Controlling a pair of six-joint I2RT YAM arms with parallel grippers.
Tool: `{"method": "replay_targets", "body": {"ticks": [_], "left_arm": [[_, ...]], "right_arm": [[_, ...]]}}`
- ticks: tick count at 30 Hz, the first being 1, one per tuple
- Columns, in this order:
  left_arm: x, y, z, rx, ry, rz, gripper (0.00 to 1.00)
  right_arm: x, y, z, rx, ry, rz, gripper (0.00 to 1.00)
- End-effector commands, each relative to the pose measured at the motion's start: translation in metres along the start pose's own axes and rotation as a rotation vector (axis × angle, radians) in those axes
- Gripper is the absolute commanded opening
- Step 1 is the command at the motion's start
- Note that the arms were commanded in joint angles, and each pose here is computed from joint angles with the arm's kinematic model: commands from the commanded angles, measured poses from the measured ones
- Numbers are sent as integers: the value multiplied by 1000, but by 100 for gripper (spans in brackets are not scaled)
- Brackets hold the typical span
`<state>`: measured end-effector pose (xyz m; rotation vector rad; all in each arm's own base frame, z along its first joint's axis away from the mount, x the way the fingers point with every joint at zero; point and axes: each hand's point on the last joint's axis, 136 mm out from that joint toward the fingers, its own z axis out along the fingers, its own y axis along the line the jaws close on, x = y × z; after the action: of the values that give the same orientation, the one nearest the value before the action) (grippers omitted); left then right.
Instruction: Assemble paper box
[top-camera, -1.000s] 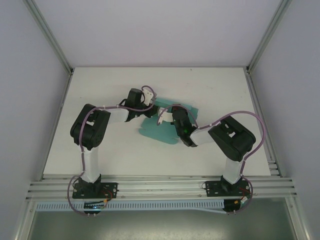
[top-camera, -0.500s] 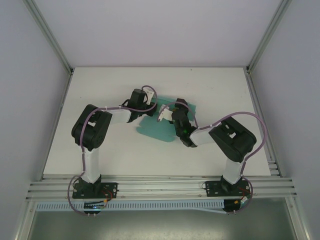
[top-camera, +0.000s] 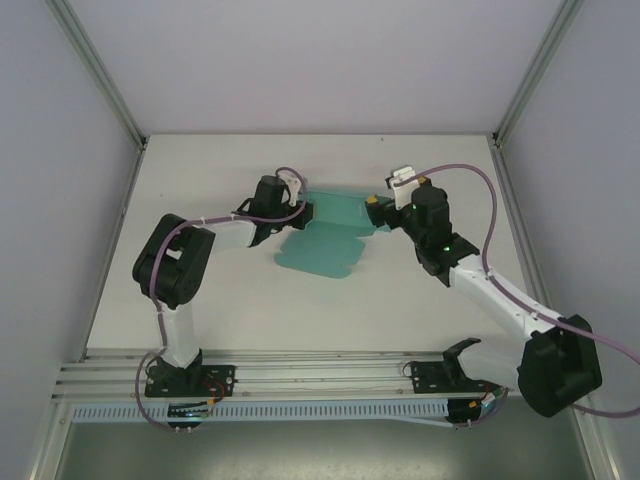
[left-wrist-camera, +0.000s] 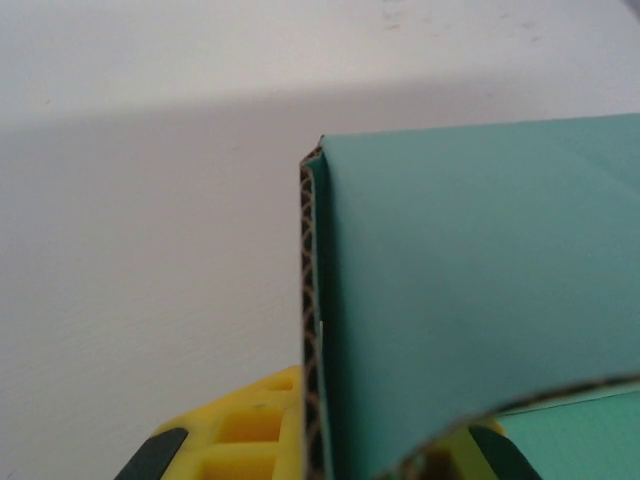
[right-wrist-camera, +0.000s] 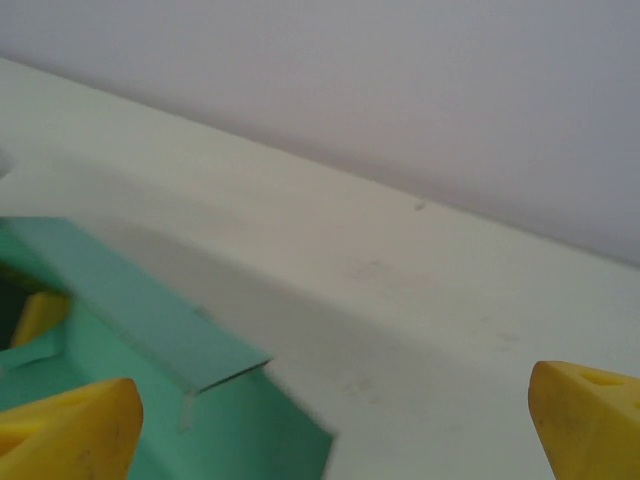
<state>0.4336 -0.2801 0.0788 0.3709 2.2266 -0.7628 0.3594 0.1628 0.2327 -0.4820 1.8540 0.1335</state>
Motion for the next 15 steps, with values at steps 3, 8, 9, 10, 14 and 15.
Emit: {"method": "replay_targets", "body": {"ticks": [3, 8, 9, 10, 14, 15], "left_arm": [[-28, -33, -19, 145, -77, -9, 0], [-24, -39, -26, 177, -77, -16, 0], [-24, -42, -27, 191, -75, -11, 0], [-24, -45, -28, 207, -71, -8, 0], [-18, -42, -23, 196, -30, -21, 0], [-13, -36, -21, 172, -14, -32, 0]], "right_arm": [[45, 39, -1, -235, 204, 204, 97], [42, 39, 7, -256, 249, 241, 82], [42, 40, 9, -261, 251, 239, 79], [41, 40, 10, -263, 248, 239, 76], [29, 44, 11, -293, 191, 264, 61], [26, 45, 10, -300, 173, 275, 56]]}}
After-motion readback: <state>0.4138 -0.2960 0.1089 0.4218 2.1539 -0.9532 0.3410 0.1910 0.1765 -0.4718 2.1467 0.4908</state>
